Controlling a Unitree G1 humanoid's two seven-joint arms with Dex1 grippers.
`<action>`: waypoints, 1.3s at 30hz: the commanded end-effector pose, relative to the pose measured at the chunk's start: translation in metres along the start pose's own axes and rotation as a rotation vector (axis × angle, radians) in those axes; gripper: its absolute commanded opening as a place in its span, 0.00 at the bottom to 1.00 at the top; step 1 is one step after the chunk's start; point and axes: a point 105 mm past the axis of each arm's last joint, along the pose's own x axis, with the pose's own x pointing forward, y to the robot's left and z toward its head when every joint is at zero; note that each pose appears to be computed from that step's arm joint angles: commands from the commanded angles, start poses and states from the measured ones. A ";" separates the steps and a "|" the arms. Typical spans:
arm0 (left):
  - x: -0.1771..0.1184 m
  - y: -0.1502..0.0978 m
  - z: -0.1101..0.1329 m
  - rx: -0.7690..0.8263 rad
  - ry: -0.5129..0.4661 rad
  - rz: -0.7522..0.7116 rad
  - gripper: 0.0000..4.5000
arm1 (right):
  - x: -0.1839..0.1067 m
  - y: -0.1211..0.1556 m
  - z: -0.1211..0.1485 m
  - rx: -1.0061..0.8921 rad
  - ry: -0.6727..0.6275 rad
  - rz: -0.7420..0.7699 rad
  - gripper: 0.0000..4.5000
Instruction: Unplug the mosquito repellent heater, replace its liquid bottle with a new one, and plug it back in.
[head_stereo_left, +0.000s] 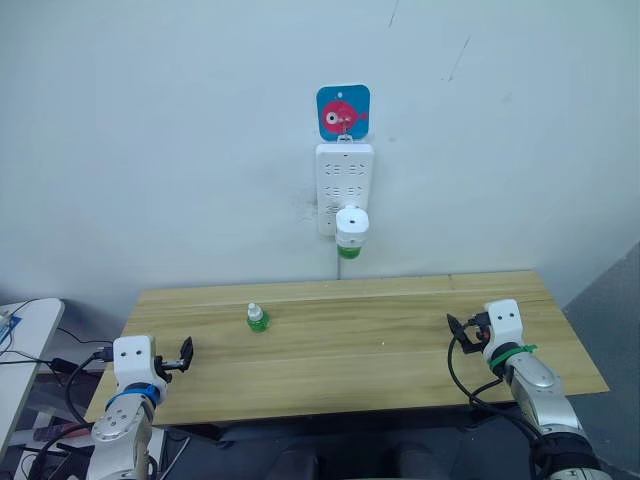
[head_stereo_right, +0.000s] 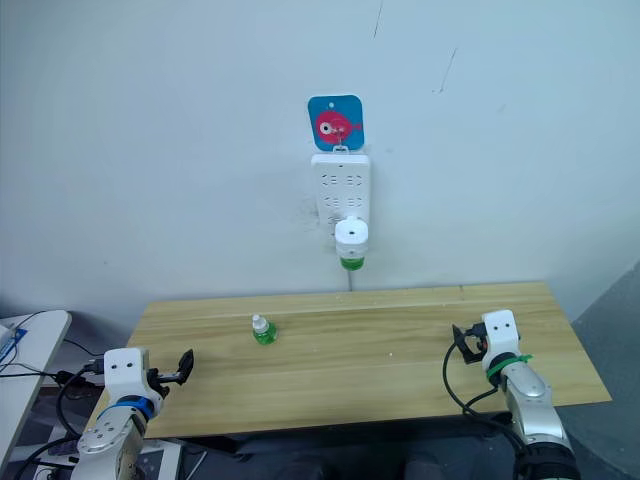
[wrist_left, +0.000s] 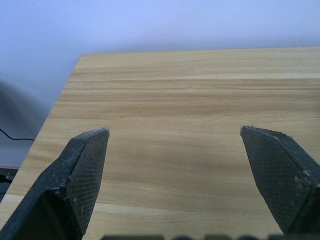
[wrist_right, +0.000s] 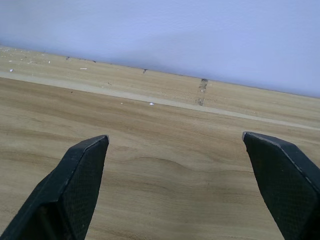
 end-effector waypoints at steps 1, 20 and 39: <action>0.002 0.006 0.011 0.042 -0.034 0.018 1.00 | 0.000 -0.005 0.017 -0.020 -0.056 -0.016 1.00; -0.002 0.001 0.016 0.040 -0.056 -0.024 1.00 | 0.000 -0.006 0.017 -0.023 -0.053 -0.020 1.00; -0.037 -0.079 0.178 0.164 -0.339 -0.657 0.96 | -0.012 0.027 0.141 -0.114 -0.275 0.369 1.00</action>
